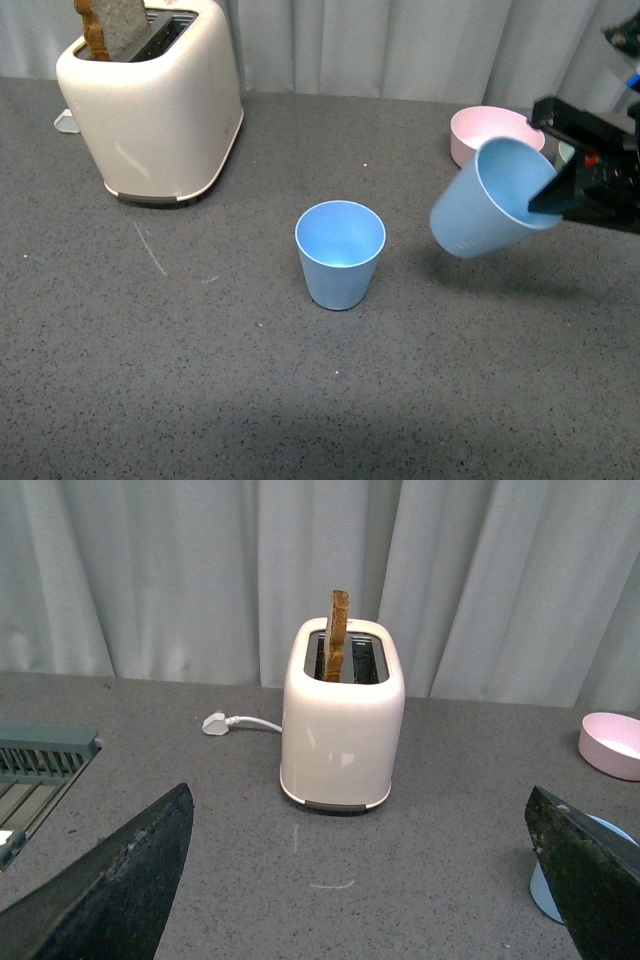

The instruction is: Stack blue cups with both arms

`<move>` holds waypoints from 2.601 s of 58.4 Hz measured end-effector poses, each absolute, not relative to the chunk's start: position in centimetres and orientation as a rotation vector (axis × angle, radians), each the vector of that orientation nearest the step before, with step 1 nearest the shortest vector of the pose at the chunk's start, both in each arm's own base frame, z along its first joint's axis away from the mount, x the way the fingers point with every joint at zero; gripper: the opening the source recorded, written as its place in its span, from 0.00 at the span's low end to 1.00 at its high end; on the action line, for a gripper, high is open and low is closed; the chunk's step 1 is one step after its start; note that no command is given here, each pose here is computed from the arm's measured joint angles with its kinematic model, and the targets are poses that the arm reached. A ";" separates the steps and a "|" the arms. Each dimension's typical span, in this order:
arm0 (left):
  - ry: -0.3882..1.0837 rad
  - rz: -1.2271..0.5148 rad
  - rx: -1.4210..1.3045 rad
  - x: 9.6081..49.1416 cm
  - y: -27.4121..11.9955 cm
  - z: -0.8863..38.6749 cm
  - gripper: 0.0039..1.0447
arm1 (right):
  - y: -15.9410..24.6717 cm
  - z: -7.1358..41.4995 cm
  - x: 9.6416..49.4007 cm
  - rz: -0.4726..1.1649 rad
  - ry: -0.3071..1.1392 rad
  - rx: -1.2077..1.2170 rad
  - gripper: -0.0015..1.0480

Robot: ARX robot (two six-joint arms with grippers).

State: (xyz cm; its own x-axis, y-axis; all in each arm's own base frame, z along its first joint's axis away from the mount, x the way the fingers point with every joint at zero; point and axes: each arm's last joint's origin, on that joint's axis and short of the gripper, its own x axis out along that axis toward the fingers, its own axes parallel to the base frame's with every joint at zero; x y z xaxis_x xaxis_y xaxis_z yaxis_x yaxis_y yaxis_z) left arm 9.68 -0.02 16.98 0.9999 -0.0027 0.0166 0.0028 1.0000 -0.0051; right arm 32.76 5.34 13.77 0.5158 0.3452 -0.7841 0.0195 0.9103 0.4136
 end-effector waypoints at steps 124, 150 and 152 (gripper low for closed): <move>-0.017 -0.003 -0.005 9.7 0.0 17.0 0.94 | 5.4 16.5 25.6 0.002 -0.003 0.014 0.30; -0.016 -0.002 -0.005 9.7 0.0 17.0 0.94 | 1.7 16.1 18.6 0.000 0.019 -0.002 0.01; -0.016 -0.002 -0.005 9.7 0.0 17.0 0.94 | 1.6 16.1 18.3 0.001 0.019 -0.001 0.01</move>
State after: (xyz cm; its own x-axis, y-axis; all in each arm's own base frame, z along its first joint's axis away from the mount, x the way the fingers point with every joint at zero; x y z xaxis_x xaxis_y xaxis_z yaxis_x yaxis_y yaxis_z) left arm 9.68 -0.02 16.98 0.9999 -0.0023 0.0162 0.0024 1.0000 -0.0048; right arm 18.25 1.60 16.07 0.9998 0.0011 -0.0192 -0.0012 1.0000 -0.0014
